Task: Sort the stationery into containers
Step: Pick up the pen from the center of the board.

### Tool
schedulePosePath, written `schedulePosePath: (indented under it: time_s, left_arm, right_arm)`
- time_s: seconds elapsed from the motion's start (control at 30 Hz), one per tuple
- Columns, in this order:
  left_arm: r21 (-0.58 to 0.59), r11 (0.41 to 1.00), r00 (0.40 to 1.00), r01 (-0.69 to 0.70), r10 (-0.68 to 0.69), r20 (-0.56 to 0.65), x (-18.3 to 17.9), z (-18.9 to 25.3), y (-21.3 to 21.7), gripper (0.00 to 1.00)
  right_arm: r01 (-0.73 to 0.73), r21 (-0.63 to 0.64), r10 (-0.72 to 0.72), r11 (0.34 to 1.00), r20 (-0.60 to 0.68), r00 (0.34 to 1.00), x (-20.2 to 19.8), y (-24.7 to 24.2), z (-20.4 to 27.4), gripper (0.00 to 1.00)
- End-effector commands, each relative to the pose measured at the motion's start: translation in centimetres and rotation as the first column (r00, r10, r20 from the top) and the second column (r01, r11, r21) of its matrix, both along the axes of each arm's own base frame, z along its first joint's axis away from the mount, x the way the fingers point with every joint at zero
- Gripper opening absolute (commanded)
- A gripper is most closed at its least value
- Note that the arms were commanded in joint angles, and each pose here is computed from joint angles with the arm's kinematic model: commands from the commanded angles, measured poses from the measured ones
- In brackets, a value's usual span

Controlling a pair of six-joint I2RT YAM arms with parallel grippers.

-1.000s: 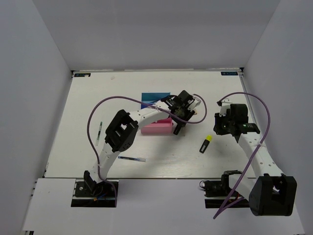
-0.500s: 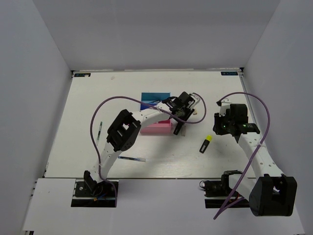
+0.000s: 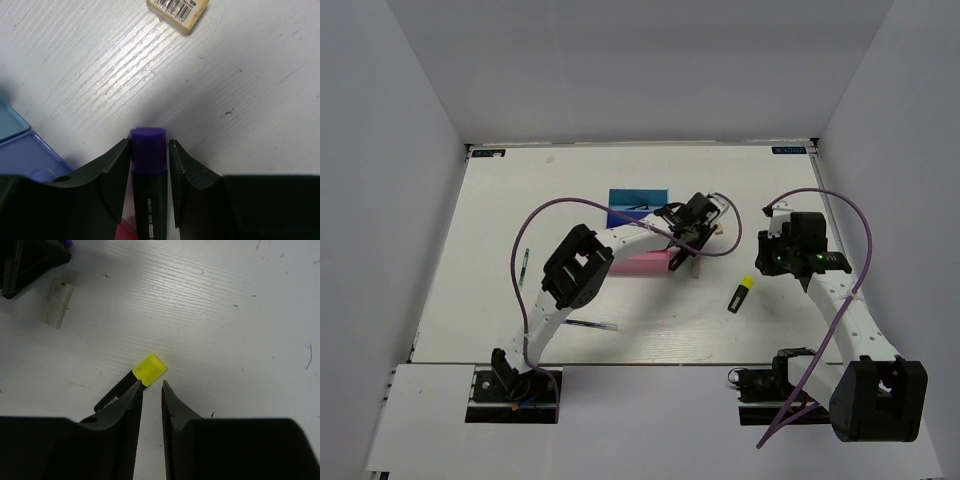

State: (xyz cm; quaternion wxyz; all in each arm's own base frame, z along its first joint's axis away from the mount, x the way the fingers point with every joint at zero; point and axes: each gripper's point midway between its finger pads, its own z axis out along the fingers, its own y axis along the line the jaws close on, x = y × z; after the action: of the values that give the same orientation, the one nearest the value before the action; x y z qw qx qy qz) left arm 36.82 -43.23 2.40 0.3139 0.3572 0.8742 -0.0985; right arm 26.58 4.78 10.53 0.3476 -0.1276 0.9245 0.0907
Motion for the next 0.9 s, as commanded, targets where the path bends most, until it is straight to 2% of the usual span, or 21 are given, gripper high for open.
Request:
schedulePosePath:
  time_s: [0.0, 0.03, 0.13, 0.23, 0.33, 0.53, 0.63, 0.87]
  left_arm:
    - [0.022, 1.0, 1.0, 0.003, -0.003, 0.006, -0.7, -1.0, -0.2, 0.47]
    - [0.025, 1.0, 1.0, 0.008, -0.009, 0.005, -1.0, -1.1, -0.3, 0.47]
    - [0.033, 0.999, 1.0, 0.019, -0.019, 0.002, -1.4, -1.4, -0.5, 0.37]
    - [0.032, 0.999, 1.0, 0.022, -0.022, -0.004, -1.6, -1.2, -0.6, 0.11]
    - [-0.003, 1.0, 1.0, 0.029, -0.029, 0.012, -1.7, 0.6, -1.4, 0.01]
    - [-0.133, 0.991, 0.997, 0.029, -0.019, 0.076, -0.8, 6.7, -3.3, 0.0]
    - [-0.231, 0.972, 0.99, 0.039, -0.007, 0.139, -0.7, 12.4, -3.8, 0.0]
    - [-0.364, 0.931, 0.979, 0.016, 0.06, 0.197, 0.9, 19.5, -1.9, 0.0]
  right_arm:
    - [-0.004, 0.014, 0.003, 1.0, 0.055, 0.998, 0.9, 0.2, 1.9, 0.26]
    - [-0.004, 0.015, 0.004, 1.0, 0.053, 0.999, 0.9, 0.3, 1.9, 0.26]
    - [-0.004, 0.016, 0.003, 1.0, 0.056, 0.998, 0.9, 0.2, 2.0, 0.26]
    - [-0.005, 0.018, 0.004, 1.0, 0.057, 0.998, 0.9, 0.3, 2.0, 0.26]
    - [-0.005, 0.018, 0.003, 1.0, 0.06, 0.998, 0.9, 0.3, 2.1, 0.26]
    - [0.002, 0.012, -0.003, 1.0, 0.062, 0.998, 0.9, 0.1, 2.1, 0.32]
    - [0.003, 0.011, -0.004, 1.0, 0.07, 0.998, 0.9, 0.1, 2.2, 0.33]
    - [0.001, 0.012, -0.001, 1.0, 0.067, 0.998, 0.8, 0.1, 2.1, 0.33]
